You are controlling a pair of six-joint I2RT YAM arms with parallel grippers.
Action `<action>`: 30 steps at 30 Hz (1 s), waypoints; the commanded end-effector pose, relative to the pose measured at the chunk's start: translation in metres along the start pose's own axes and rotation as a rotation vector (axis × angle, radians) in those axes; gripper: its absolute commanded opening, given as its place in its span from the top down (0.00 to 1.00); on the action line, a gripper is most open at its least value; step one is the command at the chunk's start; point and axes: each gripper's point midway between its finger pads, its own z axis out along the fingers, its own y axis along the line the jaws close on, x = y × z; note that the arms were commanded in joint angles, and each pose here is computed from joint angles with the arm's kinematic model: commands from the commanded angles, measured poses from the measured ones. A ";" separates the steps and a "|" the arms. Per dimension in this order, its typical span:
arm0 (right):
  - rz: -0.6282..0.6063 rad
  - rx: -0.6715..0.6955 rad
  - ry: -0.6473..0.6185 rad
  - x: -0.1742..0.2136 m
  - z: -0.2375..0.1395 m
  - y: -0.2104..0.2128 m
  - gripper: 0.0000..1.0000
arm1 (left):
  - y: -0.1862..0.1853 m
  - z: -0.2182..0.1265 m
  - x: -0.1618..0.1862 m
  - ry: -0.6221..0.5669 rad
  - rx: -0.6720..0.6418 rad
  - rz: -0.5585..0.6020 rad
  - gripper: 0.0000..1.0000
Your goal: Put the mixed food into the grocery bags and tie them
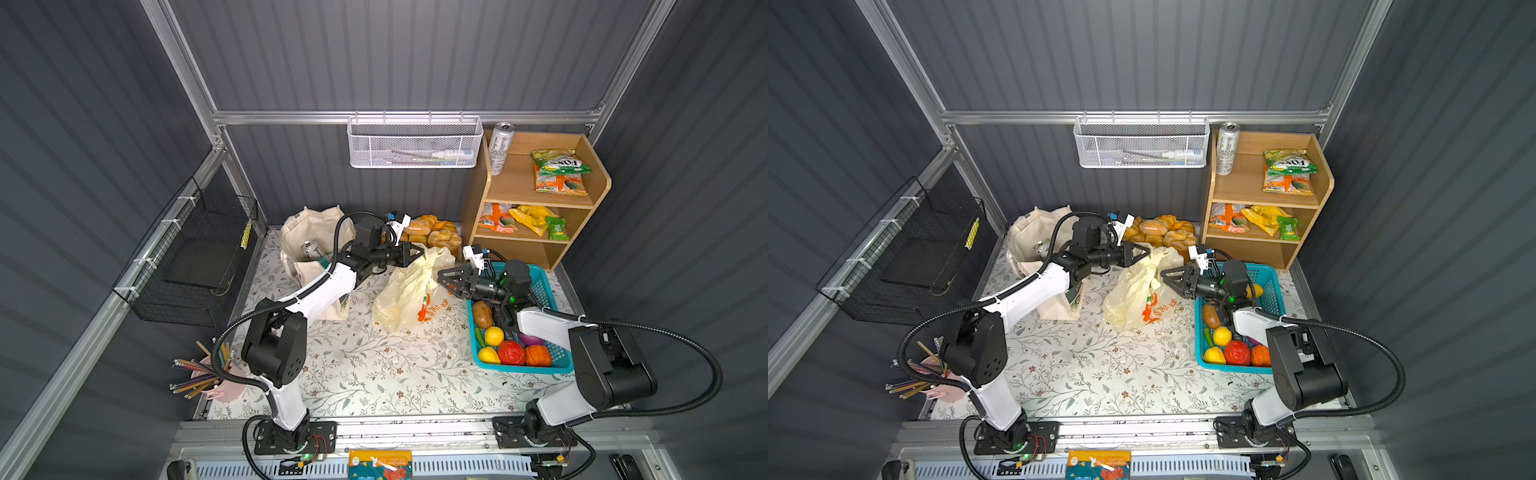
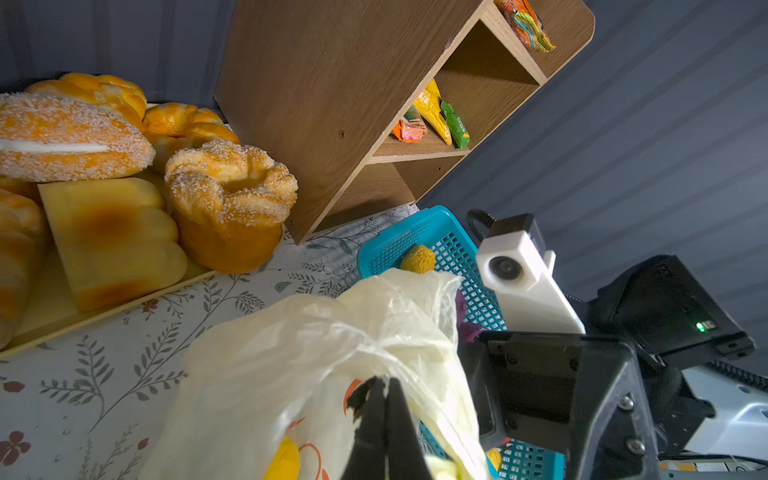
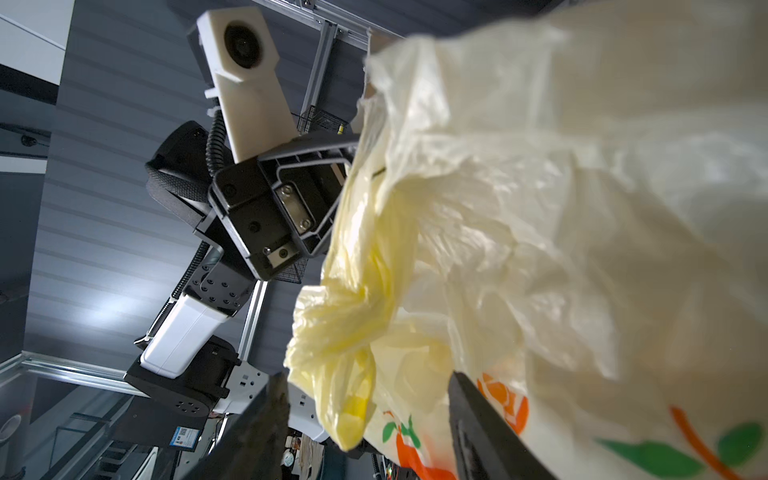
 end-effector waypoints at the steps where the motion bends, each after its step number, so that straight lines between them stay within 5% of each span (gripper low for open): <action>1: -0.026 -0.024 0.033 0.012 0.002 0.010 0.40 | 0.005 -0.005 0.007 0.003 -0.014 -0.007 1.00; 19: -0.027 -0.047 0.093 0.021 0.033 0.018 0.54 | 0.007 -0.003 0.011 0.010 -0.010 -0.008 1.00; 23: -0.031 -0.048 0.090 0.017 0.036 0.020 0.70 | 0.006 -0.004 0.011 0.008 -0.006 -0.011 1.00; 27: -0.018 -0.034 0.076 0.014 0.033 0.013 1.00 | 0.006 -0.006 0.009 0.000 -0.009 -0.014 1.00; 30: 0.006 0.003 0.025 0.007 0.021 0.001 1.00 | 0.012 -0.017 -0.008 -0.046 0.007 -0.063 1.00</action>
